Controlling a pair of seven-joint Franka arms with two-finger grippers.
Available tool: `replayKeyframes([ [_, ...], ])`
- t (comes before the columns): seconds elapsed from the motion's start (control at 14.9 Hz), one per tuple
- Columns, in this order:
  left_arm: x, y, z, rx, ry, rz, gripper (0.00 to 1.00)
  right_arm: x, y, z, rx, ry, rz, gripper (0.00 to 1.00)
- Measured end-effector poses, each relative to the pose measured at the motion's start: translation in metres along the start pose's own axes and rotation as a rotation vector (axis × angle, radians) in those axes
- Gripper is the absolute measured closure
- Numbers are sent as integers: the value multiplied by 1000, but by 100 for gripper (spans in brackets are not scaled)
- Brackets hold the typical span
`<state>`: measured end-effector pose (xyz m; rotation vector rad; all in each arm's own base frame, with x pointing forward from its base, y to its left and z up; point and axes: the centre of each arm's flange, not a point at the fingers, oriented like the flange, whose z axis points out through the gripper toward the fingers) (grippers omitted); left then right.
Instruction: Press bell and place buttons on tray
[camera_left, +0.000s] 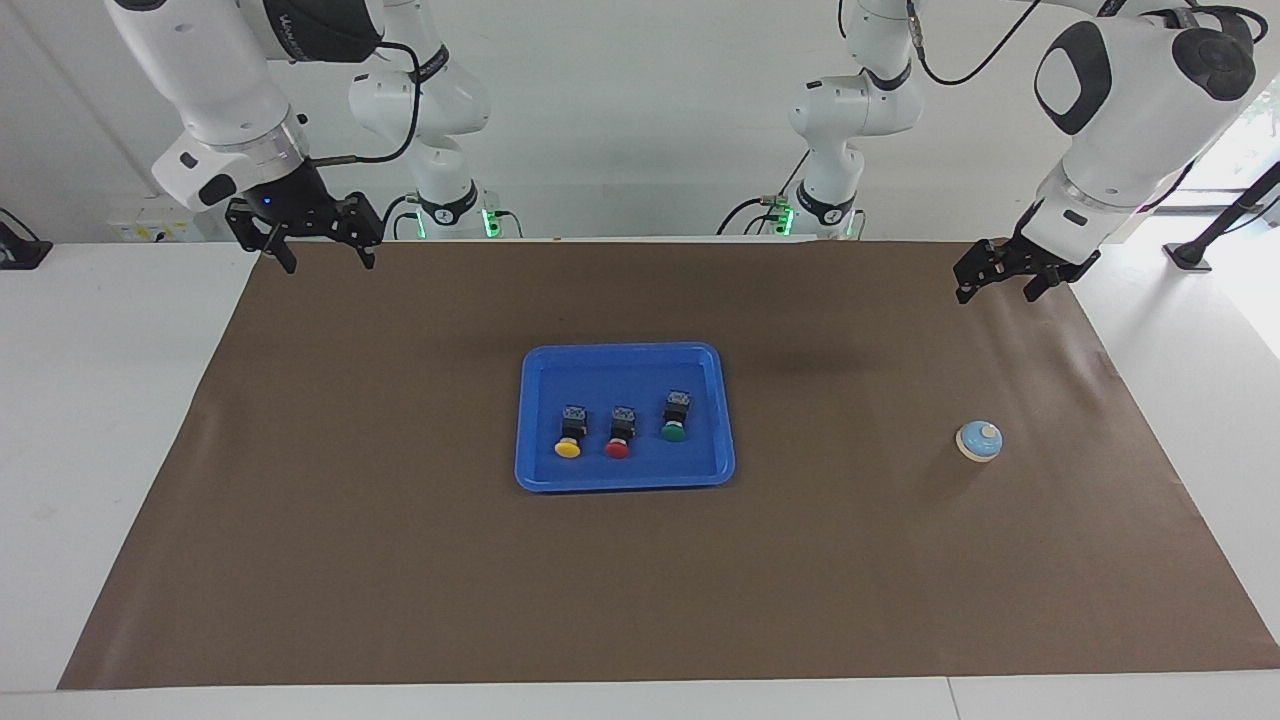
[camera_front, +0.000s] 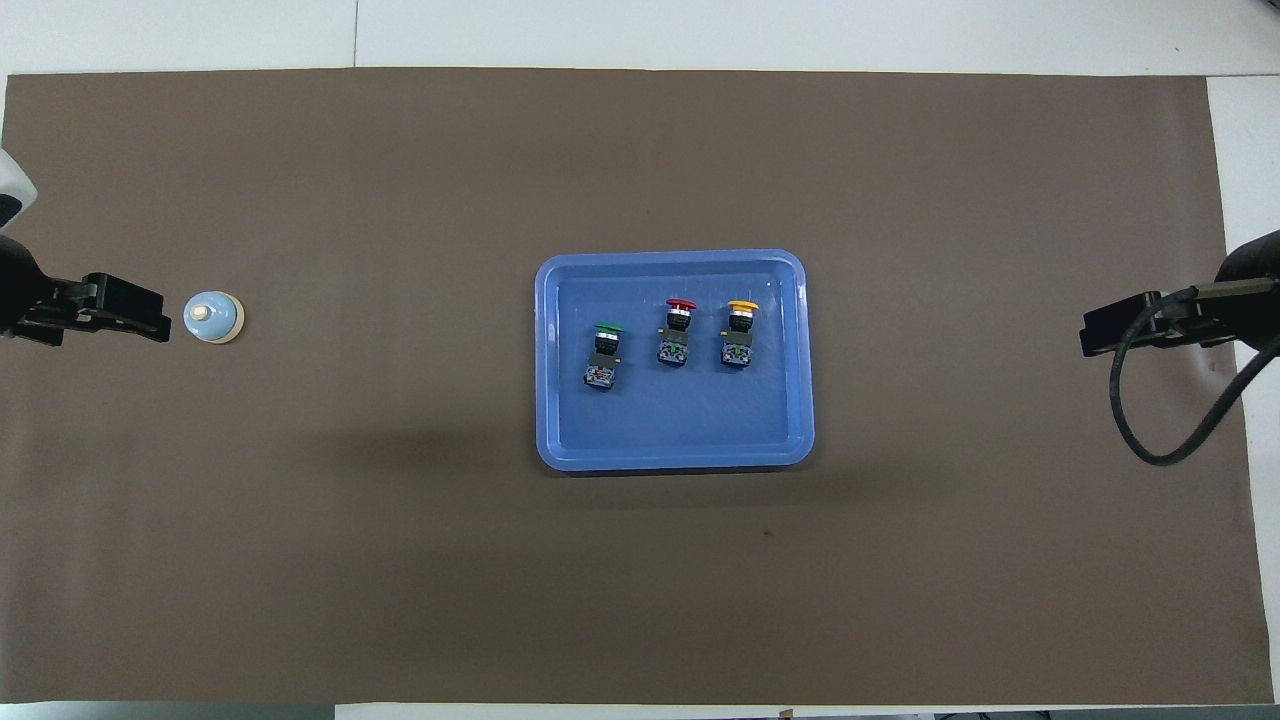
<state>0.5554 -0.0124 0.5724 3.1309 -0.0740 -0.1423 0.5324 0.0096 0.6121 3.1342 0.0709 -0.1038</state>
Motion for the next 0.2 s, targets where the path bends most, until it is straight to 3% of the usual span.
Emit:
replayKeyframes([
  [0.2, 0, 0, -1, 0, 3, 0, 0, 0, 0, 0, 0, 0, 0, 0],
])
